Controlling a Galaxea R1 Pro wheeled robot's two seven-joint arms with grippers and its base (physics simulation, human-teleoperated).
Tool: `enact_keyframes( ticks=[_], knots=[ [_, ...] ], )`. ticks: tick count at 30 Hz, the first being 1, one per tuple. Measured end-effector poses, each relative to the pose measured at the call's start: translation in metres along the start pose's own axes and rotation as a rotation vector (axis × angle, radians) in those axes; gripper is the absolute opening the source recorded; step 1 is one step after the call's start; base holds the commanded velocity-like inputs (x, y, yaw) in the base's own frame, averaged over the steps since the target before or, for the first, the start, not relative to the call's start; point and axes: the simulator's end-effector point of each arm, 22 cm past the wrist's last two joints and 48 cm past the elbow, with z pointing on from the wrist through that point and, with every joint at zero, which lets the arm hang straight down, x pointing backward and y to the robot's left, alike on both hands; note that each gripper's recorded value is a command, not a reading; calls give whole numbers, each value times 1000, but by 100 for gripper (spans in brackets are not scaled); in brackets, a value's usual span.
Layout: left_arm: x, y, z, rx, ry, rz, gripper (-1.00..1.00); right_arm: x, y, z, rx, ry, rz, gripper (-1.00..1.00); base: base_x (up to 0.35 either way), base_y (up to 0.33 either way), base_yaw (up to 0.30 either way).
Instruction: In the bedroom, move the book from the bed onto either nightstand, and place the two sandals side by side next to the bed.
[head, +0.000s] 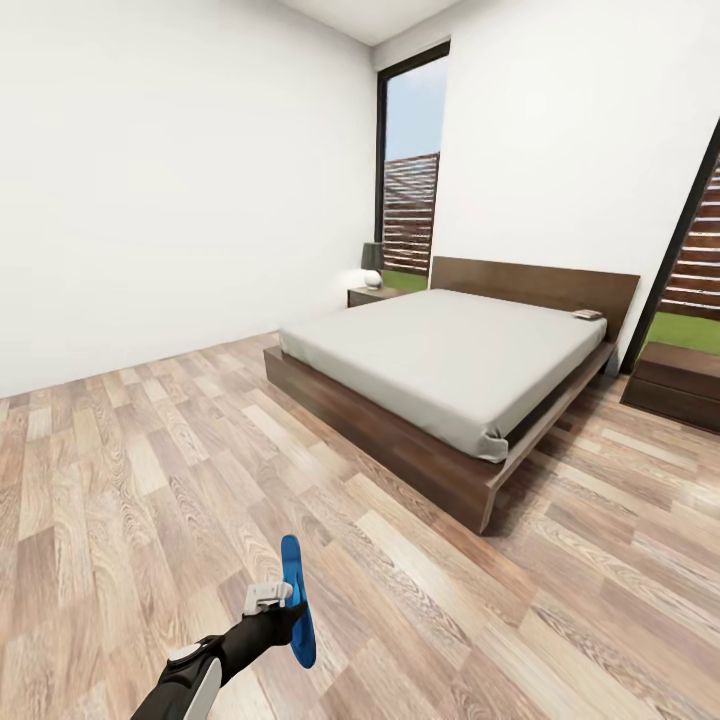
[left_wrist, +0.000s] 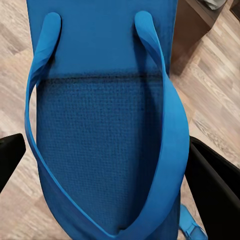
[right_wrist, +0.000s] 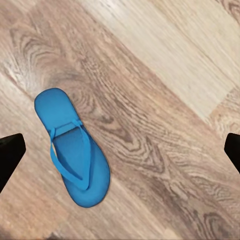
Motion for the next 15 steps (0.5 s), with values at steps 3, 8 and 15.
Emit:
enact_keyframes(
  ticks=[3,8,15],
  knots=[
    [0,0,0,0,-1,-1,-100,0,0,0,1,0,0,100,0,0,0],
    [0,0,0,0,-1,-1,-100,-1,0,0,2,-3,-1,100,0,0,0],
    [0,0,0,-2,0,-1,-100,-6,-1,0,11,5,-3,100,0,0,0]
  ],
)
